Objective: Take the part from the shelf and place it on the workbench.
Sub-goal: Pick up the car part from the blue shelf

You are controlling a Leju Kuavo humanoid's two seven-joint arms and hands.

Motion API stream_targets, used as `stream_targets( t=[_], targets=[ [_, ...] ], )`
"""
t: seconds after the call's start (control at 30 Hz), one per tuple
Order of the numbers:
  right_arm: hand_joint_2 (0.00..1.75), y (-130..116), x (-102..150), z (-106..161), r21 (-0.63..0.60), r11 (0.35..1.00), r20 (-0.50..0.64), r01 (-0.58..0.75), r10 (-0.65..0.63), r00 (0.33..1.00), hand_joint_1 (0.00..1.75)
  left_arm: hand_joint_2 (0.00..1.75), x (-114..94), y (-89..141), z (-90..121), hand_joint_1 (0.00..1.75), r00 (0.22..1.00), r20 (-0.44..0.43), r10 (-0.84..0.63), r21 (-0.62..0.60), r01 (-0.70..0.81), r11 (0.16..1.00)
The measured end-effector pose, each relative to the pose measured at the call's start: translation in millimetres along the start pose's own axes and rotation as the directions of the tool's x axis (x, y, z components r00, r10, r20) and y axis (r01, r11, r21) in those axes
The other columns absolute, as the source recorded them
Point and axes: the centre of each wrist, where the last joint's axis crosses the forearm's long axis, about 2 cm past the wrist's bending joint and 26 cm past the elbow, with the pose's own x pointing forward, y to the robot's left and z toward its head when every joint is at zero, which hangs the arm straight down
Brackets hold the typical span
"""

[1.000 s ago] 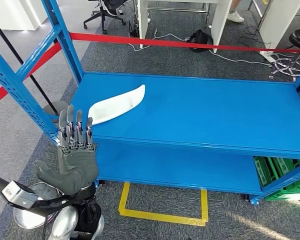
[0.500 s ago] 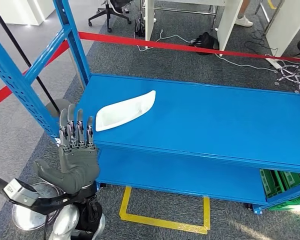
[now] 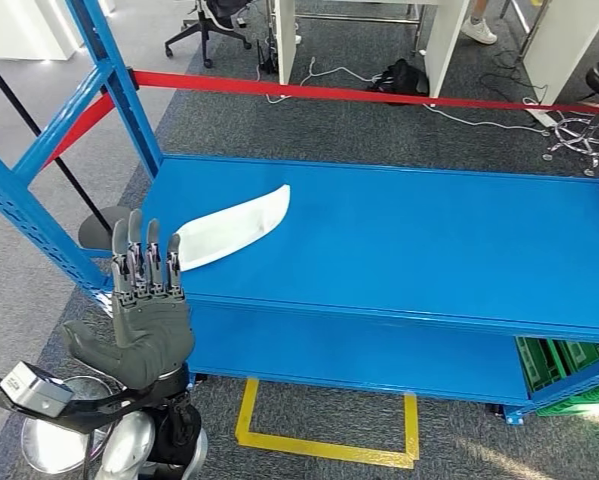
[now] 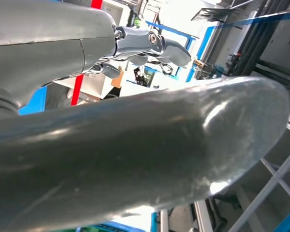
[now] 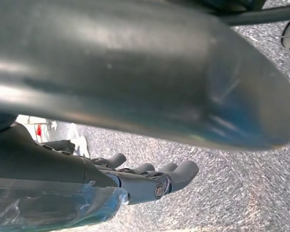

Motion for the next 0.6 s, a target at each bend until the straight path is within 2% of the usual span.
stream_targets(
  t=[0.6],
  targets=[
    [0.0, 2.7, -5.8, -0.6, 0.001, 1.0, -0.002, 0.004, -0.004, 1.0, 0.0, 0.0, -0.4, -0.2, 0.0, 0.0, 1.0, -0.002, 0.018, 0.021, -0.018, 1.0]
  ],
)
